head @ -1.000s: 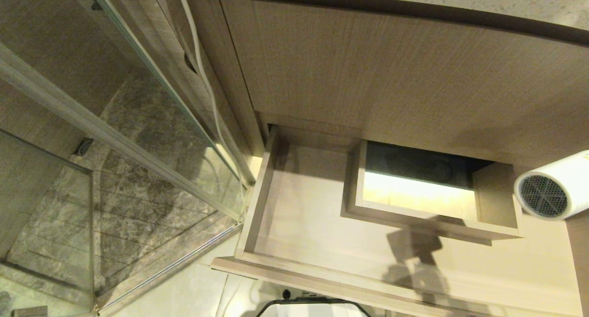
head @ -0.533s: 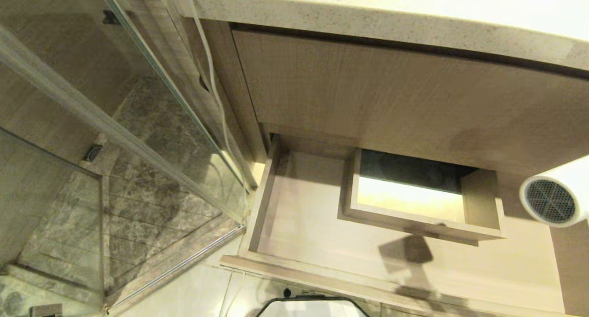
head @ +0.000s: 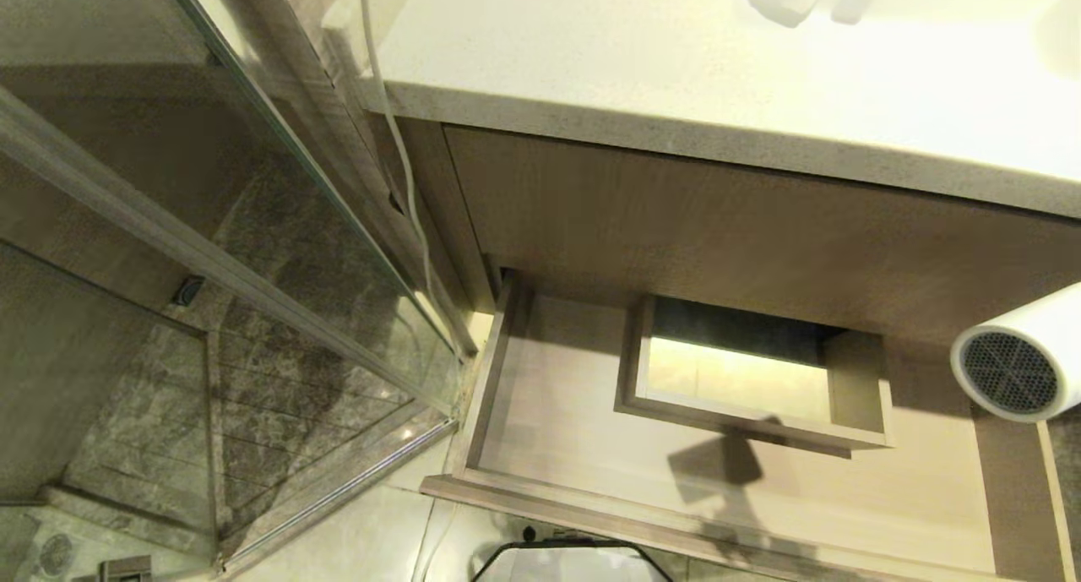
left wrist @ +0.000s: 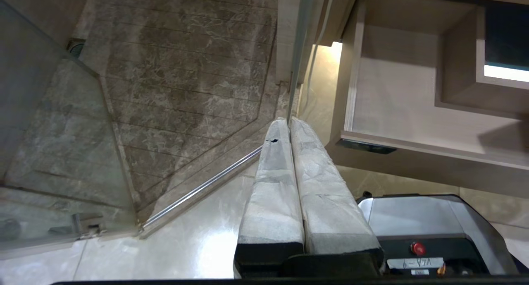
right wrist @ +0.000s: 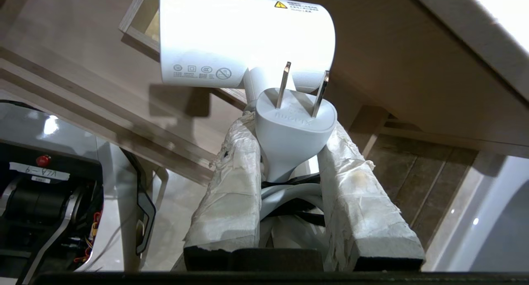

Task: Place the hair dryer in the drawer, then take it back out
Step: Place it on the countertop

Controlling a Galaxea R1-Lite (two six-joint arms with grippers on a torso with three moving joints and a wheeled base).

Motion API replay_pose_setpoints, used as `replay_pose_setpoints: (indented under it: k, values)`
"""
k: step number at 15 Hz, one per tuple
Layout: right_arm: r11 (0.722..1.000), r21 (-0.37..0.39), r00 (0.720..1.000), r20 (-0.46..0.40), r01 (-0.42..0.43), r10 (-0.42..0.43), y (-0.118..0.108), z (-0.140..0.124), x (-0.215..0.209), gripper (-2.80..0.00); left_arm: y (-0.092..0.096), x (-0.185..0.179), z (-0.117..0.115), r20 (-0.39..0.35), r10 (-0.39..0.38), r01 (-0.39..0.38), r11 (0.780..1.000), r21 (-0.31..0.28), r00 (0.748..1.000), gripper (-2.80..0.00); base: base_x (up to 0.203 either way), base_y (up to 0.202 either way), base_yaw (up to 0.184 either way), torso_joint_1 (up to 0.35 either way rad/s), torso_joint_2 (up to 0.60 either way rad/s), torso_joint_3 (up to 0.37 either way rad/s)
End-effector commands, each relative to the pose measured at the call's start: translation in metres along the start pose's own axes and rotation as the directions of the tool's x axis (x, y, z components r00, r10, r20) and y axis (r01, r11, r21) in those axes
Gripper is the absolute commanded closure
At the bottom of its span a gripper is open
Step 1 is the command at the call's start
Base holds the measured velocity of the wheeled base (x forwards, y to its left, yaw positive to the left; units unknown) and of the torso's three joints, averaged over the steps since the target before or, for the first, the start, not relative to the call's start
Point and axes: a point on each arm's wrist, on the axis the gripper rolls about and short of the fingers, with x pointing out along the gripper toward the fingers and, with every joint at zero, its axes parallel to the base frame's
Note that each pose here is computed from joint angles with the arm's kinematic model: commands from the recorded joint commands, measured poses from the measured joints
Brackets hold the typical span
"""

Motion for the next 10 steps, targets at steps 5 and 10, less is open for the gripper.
replay_pose_setpoints:
  k: [5, 10]
  values:
    - [1.0, -0.003, 1.0, 0.003, 0.001, -0.001, 0.0002, 0.0, -0.0018, 0.0, 0.0, 0.0, 0.0, 0.001, 0.0, 0.0, 1.0, 0.0, 1.0, 0.0, 0.0, 0.0, 0.0, 0.311, -0.57, -0.257]
    - [1.0, -0.009, 1.0, -0.002, -0.003, 0.003, -0.0013, 0.0024, 0.0011, 0.0, 0.0, 0.0, 0.0, 0.001, 0.0, 0.0, 1.0, 0.0, 1.0, 0.0, 0.0, 0.0, 0.0, 0.174, -0.31, -0.146]
